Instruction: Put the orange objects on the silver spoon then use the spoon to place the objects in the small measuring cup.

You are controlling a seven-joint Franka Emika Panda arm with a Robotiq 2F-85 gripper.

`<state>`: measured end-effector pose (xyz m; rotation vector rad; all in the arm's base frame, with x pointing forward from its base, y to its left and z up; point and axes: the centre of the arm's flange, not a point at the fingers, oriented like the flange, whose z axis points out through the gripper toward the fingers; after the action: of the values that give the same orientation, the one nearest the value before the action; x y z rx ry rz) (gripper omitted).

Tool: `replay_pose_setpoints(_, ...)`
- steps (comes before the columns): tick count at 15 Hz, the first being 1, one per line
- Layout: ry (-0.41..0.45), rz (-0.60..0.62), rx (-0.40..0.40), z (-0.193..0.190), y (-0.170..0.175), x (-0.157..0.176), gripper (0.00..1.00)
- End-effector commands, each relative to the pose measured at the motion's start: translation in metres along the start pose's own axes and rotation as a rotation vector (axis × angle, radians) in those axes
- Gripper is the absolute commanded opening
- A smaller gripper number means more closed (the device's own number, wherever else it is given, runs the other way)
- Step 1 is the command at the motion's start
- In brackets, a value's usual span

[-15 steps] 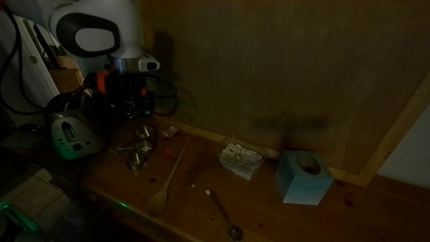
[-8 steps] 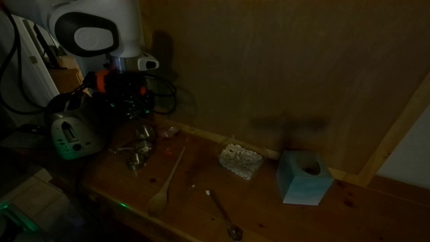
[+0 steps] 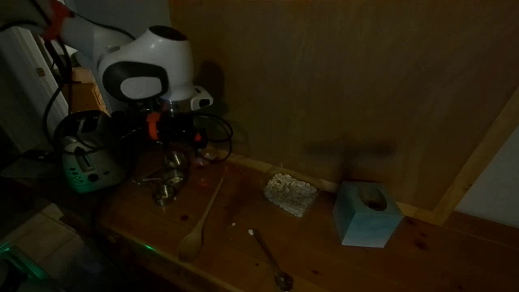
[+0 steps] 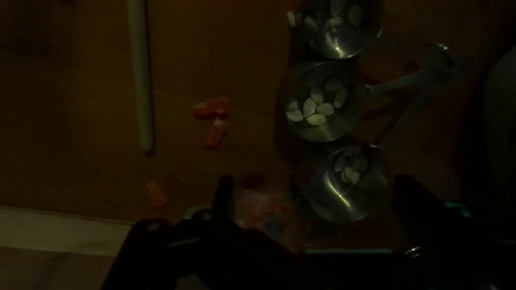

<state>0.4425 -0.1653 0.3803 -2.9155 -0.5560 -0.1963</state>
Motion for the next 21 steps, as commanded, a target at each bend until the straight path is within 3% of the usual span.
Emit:
replay_pose_setpoints(1,0.019,0.007,0.029,0.032,0.035,0.004,1.00)
replay_pose_setpoints(7,0.053,0.027,0.077,0.070,0.058,-0.002,1.00)
replay_pose_setpoints(16,0.083,-0.015,-0.029,0.103,0.058,-0.001,1.00)
replay_pose_setpoints(17,0.086,-0.017,-0.035,0.104,0.058,0.000,0.96)
replay_pose_setpoints(19,0.089,-0.018,-0.042,0.107,0.058,0.002,0.71)
replay_pose_setpoints(21,0.092,-0.017,-0.048,0.109,0.058,0.003,0.63)
